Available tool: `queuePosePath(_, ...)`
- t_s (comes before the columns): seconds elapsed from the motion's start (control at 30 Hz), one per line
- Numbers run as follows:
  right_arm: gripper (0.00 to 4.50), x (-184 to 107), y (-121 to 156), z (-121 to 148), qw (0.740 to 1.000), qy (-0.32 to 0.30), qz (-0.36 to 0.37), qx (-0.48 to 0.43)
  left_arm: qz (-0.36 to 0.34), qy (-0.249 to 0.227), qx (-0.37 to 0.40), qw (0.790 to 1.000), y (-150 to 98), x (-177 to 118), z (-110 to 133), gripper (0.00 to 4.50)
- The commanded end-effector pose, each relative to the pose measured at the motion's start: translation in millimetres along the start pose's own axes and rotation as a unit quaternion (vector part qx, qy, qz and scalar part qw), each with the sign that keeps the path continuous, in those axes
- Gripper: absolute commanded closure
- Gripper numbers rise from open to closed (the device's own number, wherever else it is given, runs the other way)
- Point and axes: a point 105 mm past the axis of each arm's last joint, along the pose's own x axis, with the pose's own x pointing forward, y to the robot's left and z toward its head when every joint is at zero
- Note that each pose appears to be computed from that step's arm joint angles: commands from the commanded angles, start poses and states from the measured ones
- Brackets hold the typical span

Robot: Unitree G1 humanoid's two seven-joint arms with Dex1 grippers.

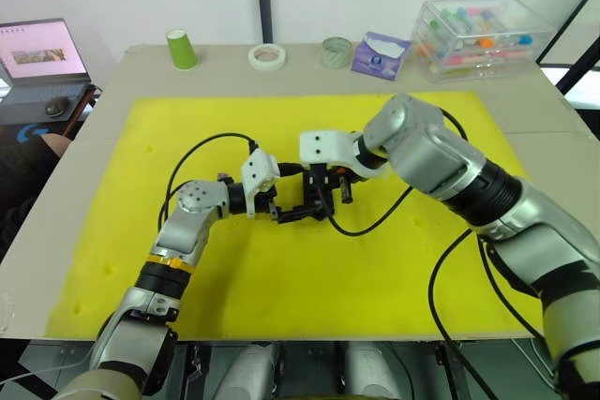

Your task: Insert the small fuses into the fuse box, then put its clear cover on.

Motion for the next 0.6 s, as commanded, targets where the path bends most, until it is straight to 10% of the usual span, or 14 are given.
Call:
queuePosePath(0.03,4.5,2.7,1.4,0.8,1.0,-0.005,0.003,0.001,0.002,-0.012,0.016,1.0,2.3,1.3,9.4,0.03)
queuePosePath(0.5,4.5,2.7,2.4,1.8,1.0,-0.011,0.007,0.0,0.002,-0.012,0.015,1.0,3.0,2.9,9.8,0.03)
queuePosePath(0.6,3.87,2.5,1.7,2.1,1.0,-0.012,0.004,0.001,0.001,-0.012,0.015,1.0,2.9,2.8,9.6,0.0)
